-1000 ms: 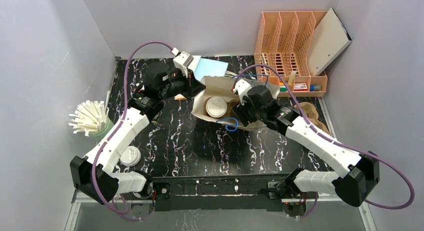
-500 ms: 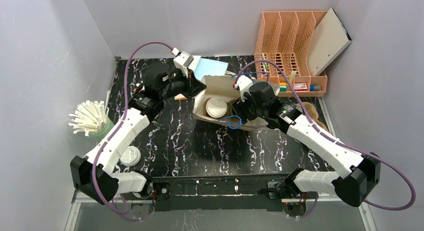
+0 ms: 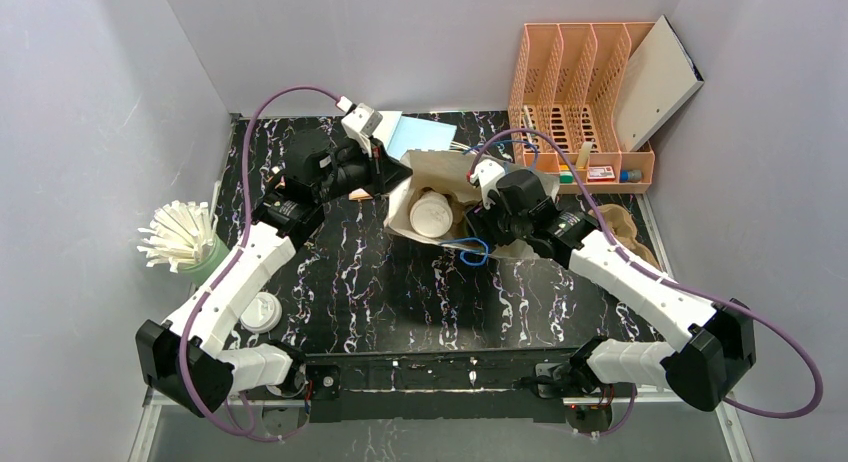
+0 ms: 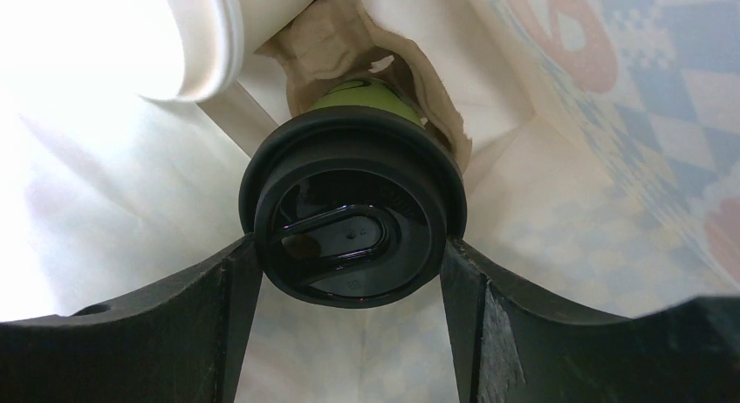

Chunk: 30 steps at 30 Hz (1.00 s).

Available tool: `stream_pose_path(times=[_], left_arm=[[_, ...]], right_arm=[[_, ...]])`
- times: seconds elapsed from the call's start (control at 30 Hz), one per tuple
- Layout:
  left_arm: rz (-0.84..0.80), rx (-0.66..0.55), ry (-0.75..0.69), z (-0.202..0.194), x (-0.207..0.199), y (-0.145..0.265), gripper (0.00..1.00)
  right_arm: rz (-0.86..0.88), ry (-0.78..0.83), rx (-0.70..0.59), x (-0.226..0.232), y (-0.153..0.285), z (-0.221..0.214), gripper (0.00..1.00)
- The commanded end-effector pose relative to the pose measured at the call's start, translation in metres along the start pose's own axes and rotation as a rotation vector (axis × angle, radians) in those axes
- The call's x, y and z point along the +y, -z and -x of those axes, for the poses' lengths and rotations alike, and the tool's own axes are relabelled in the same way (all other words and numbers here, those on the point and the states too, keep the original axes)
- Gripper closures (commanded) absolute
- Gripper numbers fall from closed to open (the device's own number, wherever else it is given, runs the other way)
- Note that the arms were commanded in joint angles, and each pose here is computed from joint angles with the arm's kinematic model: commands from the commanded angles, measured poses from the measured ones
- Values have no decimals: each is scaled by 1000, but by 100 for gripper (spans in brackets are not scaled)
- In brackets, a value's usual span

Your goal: Pack the takeout coffee

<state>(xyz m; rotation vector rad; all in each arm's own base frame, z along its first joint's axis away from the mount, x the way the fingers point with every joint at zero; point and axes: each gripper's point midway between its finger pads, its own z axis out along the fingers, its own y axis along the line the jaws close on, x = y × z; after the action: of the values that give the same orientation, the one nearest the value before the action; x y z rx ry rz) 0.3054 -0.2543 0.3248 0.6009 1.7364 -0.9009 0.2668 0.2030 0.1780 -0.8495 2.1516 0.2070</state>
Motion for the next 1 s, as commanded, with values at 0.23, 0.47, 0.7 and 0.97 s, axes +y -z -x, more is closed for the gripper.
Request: stream_pose_path(times=[0.23, 0.47, 0.7, 0.97], left_arm=[[-45, -76, -17, 22, -12, 5, 100], [-38, -40, -17, 16, -9, 3, 100], [-27, 0, -6, 7, -5, 2, 100], [2, 35, 16, 0, 2, 0, 100]], right_arm=[[5, -7, -87, 0, -4, 20, 68], [-19, 37, -132, -7, 4, 37, 68], [-36, 52, -148, -12, 8, 47, 69], [-14, 61, -116, -9, 11, 44, 69]])
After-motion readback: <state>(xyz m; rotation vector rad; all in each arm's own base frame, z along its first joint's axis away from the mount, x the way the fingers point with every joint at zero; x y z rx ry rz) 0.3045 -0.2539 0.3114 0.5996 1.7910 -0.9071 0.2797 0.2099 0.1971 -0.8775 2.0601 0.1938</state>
